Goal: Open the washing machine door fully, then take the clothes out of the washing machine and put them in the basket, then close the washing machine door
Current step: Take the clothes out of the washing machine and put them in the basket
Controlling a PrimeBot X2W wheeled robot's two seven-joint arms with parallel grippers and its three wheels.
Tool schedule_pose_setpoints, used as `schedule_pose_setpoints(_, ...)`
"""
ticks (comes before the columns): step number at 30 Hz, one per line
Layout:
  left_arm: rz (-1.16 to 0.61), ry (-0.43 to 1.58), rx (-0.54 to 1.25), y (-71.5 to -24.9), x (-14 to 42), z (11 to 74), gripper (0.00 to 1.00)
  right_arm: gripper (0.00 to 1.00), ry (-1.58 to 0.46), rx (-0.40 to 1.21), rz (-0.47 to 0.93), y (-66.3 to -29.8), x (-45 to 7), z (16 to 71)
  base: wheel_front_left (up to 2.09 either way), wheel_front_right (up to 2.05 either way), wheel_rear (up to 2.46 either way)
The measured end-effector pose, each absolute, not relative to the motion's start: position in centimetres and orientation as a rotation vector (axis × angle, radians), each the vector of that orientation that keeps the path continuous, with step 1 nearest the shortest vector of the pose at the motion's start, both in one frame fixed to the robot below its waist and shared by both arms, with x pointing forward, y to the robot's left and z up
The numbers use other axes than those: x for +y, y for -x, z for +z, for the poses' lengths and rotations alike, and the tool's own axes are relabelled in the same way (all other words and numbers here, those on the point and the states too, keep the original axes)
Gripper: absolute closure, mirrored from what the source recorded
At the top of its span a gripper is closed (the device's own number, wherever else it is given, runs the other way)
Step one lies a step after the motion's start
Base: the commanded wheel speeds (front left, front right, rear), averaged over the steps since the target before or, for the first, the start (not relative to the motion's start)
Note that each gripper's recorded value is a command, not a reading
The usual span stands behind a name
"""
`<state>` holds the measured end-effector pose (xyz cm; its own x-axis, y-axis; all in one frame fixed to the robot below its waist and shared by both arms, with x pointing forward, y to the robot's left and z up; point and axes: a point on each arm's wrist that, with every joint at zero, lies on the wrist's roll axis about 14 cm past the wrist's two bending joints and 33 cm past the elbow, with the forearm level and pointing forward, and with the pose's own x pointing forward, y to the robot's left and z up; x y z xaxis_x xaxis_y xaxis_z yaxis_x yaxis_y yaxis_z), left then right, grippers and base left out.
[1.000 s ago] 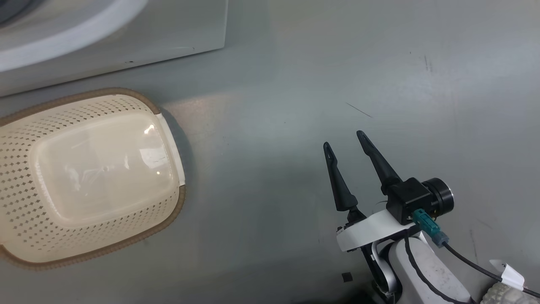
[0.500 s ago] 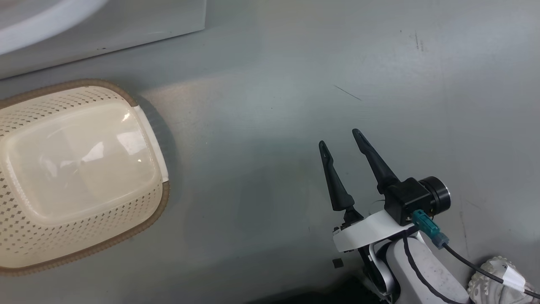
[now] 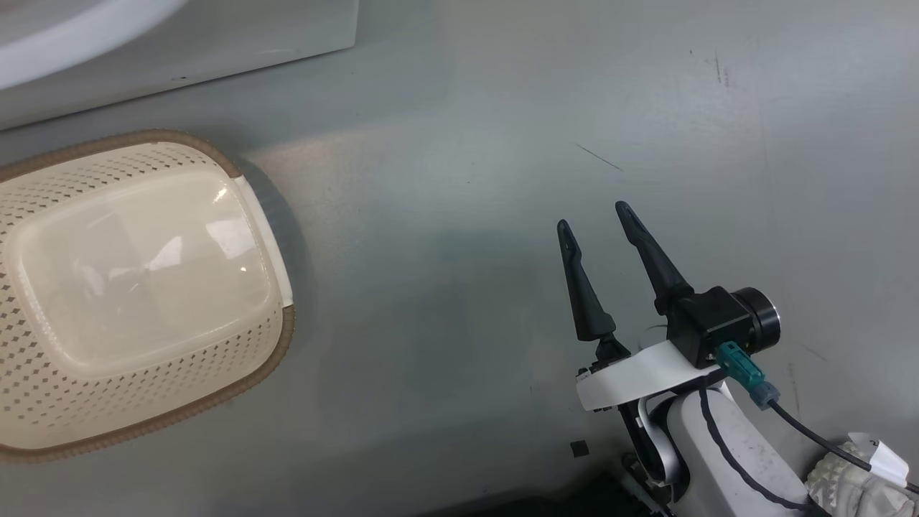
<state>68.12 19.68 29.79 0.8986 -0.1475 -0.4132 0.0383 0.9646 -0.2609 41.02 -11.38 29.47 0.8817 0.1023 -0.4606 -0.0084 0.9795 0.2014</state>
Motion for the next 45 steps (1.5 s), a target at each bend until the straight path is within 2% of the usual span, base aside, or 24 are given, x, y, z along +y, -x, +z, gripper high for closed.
schedule_pose_setpoints(11, -0.098, 0.27, 0.435, -65.9, 18.4, 30.4, 1.0, 0.0, -0.196, 0.443, 0.078, -42.2, -10.9, 30.8, 0.0, 0.0, 0.0)
schedule_pose_setpoints(18, -0.136, 0.297, 0.342, -65.8, 16.5, 34.0, 1.0, 0.0, -0.193, 0.419, 0.093, -42.5, -10.5, 31.7, 0.0, 0.0, 0.0)
schedule_pose_setpoints(45, -0.095, 0.341, 0.236, -58.9, 17.7, 40.3, 1.0, 0.0, -0.169, 0.302, 0.132, -43.4, -9.5, 36.6, 0.0, 0.0, 0.0)
